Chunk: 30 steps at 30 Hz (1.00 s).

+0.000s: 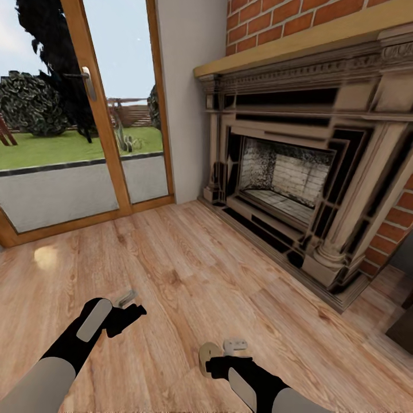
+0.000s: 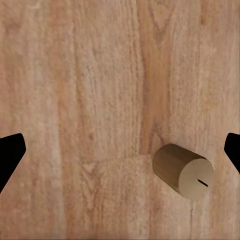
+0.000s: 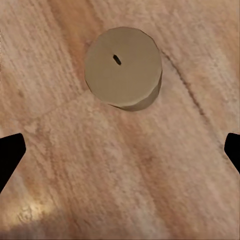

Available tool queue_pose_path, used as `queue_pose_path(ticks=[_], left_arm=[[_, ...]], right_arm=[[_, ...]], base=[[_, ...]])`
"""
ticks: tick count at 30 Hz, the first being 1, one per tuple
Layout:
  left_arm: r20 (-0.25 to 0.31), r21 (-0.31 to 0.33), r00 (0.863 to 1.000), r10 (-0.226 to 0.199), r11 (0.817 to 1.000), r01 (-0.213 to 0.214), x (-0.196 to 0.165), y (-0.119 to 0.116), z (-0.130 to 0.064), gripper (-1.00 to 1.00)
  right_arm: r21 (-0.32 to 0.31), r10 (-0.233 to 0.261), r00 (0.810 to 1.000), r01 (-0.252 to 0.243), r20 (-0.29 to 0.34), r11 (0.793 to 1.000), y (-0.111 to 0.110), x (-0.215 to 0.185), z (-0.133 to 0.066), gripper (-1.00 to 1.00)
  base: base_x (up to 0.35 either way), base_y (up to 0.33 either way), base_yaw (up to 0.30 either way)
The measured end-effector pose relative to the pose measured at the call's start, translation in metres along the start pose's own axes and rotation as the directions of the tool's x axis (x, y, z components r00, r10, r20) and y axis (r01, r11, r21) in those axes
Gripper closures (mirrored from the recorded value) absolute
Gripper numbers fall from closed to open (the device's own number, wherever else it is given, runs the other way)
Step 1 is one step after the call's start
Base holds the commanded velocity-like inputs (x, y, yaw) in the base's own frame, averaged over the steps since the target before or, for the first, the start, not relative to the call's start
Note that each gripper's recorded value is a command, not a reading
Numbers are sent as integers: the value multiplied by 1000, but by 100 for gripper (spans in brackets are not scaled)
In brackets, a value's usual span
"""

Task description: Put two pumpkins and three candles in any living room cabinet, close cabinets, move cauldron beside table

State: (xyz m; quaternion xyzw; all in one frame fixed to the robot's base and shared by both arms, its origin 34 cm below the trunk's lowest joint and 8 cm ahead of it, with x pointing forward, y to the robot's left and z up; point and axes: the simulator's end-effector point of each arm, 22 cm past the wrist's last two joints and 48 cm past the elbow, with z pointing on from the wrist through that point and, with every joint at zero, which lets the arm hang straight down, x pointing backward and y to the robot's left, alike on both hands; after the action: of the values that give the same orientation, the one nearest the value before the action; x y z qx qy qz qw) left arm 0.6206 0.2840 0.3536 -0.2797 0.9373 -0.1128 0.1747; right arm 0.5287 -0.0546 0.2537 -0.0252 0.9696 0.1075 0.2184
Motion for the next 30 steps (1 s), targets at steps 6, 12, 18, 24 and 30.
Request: queue_pose_path(ticks=[6, 12, 18, 24, 30], left_arm=[[-38, 2, 999, 9, 1000, -9, 9, 2, 9, -100], [-102, 45, 995, 17, 999, -12, 20, -6, 9, -100], [-143, 98, 990, -14, 995, 28, 28, -18, 6, -100], [-148, 102, 989, -15, 994, 30, 29, -19, 6, -100], [-159, 99, 987, 1, 995, 15, 33, -10, 6, -100]], right_arm=[[-13, 5, 1000, -5, -23, 1000, 1, 10, 7, -100], [-21, 9, 999, -9, -38, 1000, 2, 17, 12, -100], [-29, -9, 999, 8, -36, 1000, 5, 18, 12, -100], [-34, -60, 998, 59, -9, 998, 11, 15, 12, -100], [-8, -42, 999, 42, -5, 999, -1, 17, 14, -100]], base=[[0, 0, 0], [0, 0, 0], [43, 15, 0], [123, 50, 0], [10, 21, 0]])
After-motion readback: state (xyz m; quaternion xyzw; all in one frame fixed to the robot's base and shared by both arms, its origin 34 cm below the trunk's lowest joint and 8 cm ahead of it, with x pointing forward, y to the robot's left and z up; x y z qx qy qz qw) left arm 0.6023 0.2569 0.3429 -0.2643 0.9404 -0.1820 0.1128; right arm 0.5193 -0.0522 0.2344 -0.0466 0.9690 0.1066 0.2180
